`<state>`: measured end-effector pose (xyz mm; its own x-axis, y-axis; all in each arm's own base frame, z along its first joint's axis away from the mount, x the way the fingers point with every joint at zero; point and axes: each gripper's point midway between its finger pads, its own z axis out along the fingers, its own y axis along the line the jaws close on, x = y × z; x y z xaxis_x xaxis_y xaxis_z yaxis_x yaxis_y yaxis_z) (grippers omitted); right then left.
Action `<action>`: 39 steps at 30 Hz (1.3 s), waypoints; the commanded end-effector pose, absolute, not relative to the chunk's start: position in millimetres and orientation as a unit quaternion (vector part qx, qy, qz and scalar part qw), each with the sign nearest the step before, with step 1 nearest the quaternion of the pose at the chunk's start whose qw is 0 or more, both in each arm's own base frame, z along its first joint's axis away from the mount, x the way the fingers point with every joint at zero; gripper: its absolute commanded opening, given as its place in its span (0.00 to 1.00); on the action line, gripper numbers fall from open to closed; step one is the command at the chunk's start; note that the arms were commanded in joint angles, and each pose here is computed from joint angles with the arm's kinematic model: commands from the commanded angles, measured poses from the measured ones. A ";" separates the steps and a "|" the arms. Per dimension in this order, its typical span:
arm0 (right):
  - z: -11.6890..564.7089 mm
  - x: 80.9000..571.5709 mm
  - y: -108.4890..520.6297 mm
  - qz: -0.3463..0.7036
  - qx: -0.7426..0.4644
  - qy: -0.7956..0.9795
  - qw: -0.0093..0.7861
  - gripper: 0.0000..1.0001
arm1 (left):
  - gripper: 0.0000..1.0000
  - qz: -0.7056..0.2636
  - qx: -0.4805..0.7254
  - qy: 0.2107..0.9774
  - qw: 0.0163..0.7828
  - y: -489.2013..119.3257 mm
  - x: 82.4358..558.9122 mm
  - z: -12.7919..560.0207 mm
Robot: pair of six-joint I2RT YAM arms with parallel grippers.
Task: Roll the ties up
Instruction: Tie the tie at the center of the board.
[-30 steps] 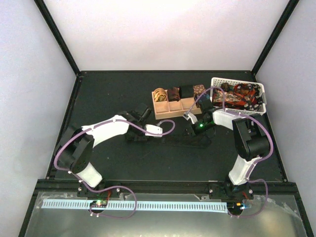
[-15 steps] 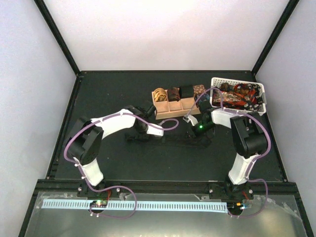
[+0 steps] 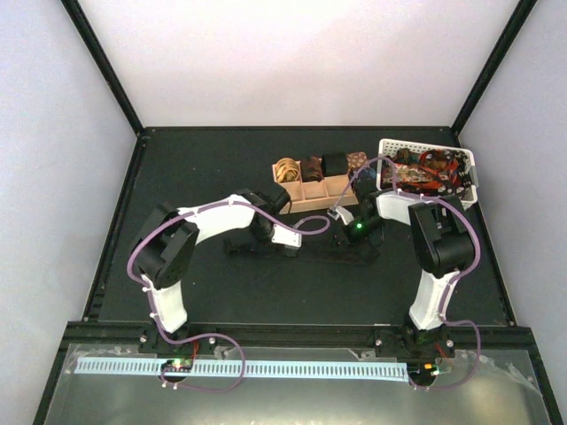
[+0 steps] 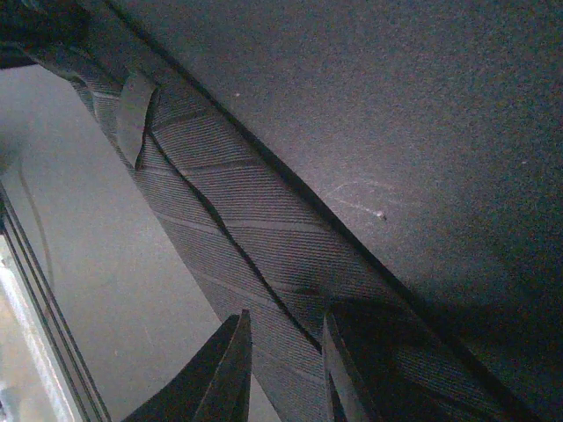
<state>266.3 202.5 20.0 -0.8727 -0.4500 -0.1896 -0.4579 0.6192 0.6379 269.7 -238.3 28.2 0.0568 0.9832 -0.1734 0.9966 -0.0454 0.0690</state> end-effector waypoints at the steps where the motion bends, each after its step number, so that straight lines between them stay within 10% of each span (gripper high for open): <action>1: 13.7 267.5 201.1 0.350 -0.256 0.901 -0.004 0.27 | 0.02 -0.069 0.716 0.690 0.081 -255.2 263.4 26.0; 39: 15.1 265.4 200.5 0.351 -0.257 0.901 -0.006 0.27 | 0.02 -0.059 0.657 0.748 0.072 -252.0 261.9 22.1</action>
<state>265.8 203.9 19.9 -0.8698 -0.4588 -0.1813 -0.4559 0.6070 0.6509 266.9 -245.3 21.0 -0.1109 0.9780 -0.1769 0.9920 0.1198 0.0401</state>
